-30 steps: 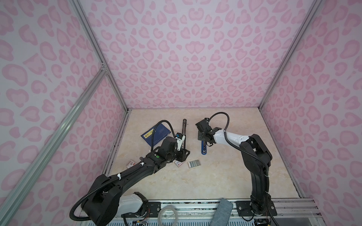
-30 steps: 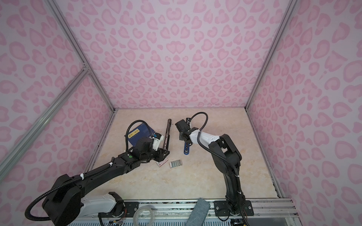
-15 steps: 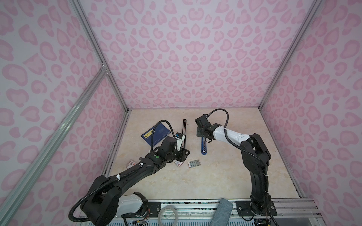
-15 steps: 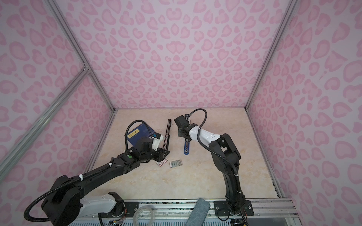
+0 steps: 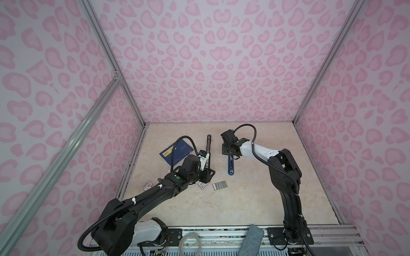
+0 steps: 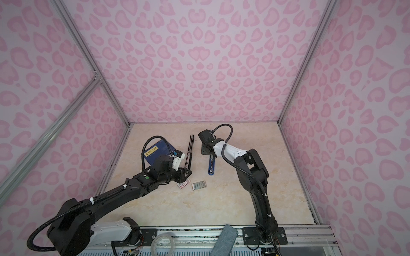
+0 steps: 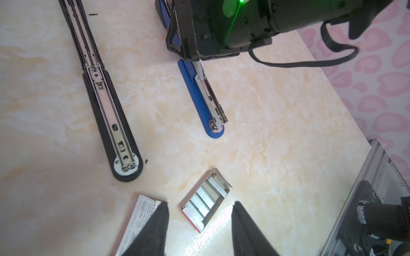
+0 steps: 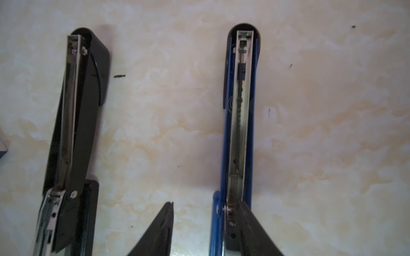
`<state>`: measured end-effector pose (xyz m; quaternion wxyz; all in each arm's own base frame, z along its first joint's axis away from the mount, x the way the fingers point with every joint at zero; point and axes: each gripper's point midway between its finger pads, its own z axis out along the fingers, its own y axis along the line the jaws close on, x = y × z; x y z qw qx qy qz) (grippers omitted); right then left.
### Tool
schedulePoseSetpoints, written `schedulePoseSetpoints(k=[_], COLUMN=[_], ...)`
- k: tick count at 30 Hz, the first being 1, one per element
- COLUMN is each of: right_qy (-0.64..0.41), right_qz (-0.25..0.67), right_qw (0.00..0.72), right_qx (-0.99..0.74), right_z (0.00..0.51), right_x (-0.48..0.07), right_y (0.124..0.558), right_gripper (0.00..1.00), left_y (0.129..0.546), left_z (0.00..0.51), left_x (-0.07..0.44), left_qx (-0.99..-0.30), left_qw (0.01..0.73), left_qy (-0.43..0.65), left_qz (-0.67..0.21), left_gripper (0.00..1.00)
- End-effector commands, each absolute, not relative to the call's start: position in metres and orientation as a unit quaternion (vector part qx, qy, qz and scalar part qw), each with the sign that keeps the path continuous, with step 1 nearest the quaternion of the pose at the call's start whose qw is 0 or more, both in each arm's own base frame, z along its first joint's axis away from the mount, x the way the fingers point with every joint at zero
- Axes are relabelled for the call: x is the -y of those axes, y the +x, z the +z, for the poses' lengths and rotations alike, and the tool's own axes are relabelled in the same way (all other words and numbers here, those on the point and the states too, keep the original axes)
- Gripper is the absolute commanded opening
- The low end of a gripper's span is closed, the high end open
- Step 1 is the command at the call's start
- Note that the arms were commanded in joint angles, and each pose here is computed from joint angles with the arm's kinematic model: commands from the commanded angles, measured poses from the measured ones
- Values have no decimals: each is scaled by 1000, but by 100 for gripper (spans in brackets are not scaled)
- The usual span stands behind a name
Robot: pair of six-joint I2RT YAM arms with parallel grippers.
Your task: Load the staples into the stapler
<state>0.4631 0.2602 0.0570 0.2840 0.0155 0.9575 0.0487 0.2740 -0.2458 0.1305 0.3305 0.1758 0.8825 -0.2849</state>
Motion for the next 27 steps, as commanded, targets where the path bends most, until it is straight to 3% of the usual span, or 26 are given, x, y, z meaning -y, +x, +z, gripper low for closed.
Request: schedulePoseSetpoints(k=[1,27], right_qy=[7,-3], right_qz=[43,34], right_qw=[267,267], right_qx=[-963,-963], right_z=[47,48], right_x=[-259,-254], right_y=[458,424], right_gripper=[48,44], left_y=[276,275], left_z=[135,131], left_x=[248,249], left_qx=[-879,-881], left_qw=[335,330], left_qy=[177,176], left_qz=[-289,-290], left_gripper=[49,49])
